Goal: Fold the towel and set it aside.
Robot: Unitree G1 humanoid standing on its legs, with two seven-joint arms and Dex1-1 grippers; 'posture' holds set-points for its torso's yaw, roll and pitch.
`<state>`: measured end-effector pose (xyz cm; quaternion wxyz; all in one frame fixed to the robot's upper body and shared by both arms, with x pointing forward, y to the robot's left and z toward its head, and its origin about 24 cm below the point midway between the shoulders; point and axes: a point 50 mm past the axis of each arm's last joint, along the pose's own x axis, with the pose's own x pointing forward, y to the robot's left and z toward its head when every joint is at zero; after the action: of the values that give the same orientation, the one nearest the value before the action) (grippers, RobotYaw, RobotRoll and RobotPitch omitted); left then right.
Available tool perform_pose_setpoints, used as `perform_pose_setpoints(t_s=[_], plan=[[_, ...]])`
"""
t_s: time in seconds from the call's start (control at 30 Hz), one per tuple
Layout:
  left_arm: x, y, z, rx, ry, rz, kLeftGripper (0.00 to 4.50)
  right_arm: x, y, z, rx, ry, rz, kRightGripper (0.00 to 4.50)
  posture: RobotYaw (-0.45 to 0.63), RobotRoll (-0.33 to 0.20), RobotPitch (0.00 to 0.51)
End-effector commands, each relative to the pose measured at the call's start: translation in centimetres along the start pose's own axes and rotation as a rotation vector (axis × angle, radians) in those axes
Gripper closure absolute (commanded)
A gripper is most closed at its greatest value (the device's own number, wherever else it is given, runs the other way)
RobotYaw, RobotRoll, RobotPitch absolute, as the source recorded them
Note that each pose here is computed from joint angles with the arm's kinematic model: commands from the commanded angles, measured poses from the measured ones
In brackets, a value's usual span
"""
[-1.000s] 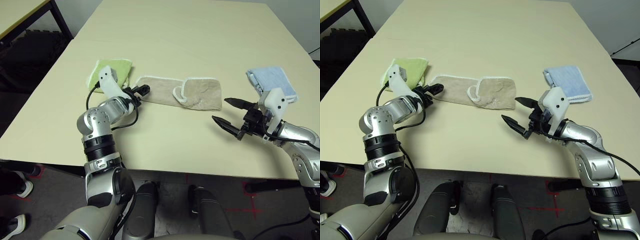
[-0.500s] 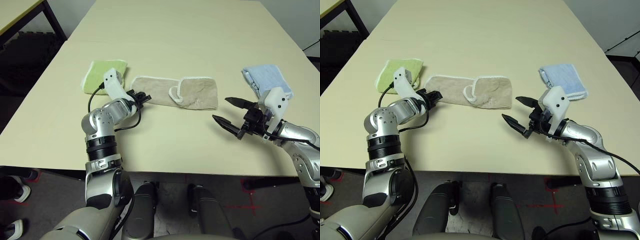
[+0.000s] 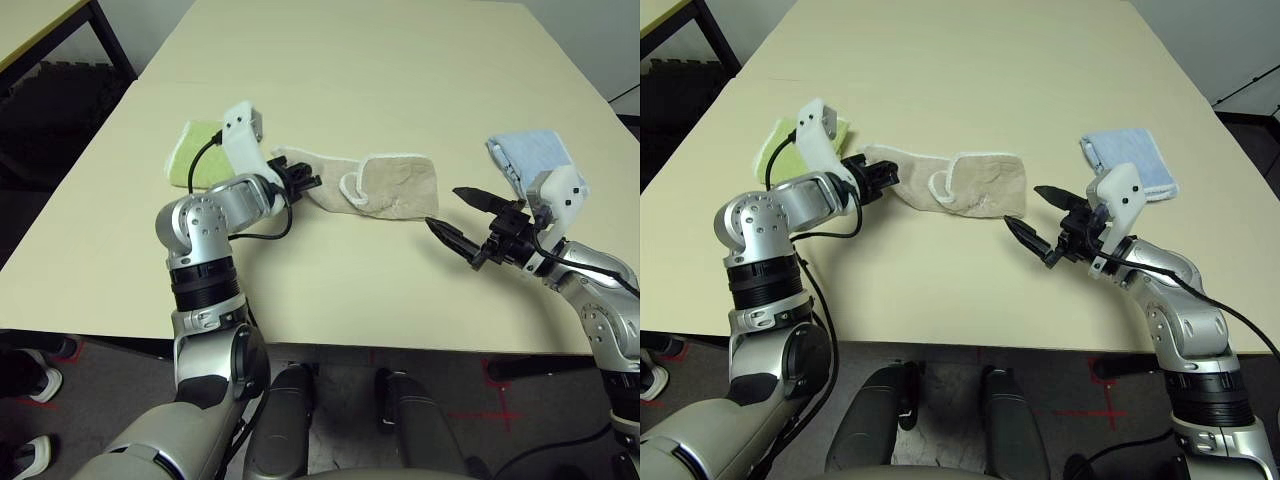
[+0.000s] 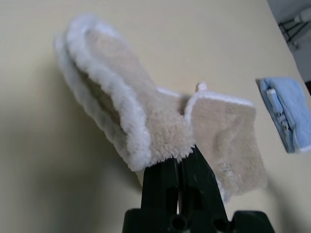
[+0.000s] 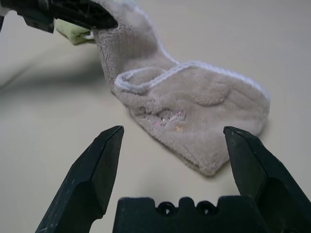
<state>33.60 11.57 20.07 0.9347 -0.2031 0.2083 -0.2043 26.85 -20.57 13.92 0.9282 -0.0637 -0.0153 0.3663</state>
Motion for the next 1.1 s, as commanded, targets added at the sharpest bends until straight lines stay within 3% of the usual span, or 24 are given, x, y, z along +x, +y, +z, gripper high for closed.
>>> perform_pose_setpoints(t_s=[0.03,0.57,0.9,1.1], plan=[[-0.2,-1.3,0.0,0.040,0.024,-0.036,4.49,-0.2,0.1,-0.5,0.024,-0.003,-0.011,0.00,0.10,0.000,0.166],[0.1,-5.7,0.8,0.150,0.056,-0.152,4.49,-0.4,0.1,-1.6,0.014,0.031,-0.021,0.00,0.08,0.000,0.160],[1.0,-7.0,-0.1,0.176,0.089,-0.183,4.49,-0.5,0.2,-1.8,0.018,0.021,-0.059,0.00,0.05,0.000,0.161],[1.8,-6.8,-1.3,0.201,0.126,-0.162,4.49,-0.5,0.2,-1.8,0.021,0.017,-0.076,0.00,0.03,0.000,0.164]])
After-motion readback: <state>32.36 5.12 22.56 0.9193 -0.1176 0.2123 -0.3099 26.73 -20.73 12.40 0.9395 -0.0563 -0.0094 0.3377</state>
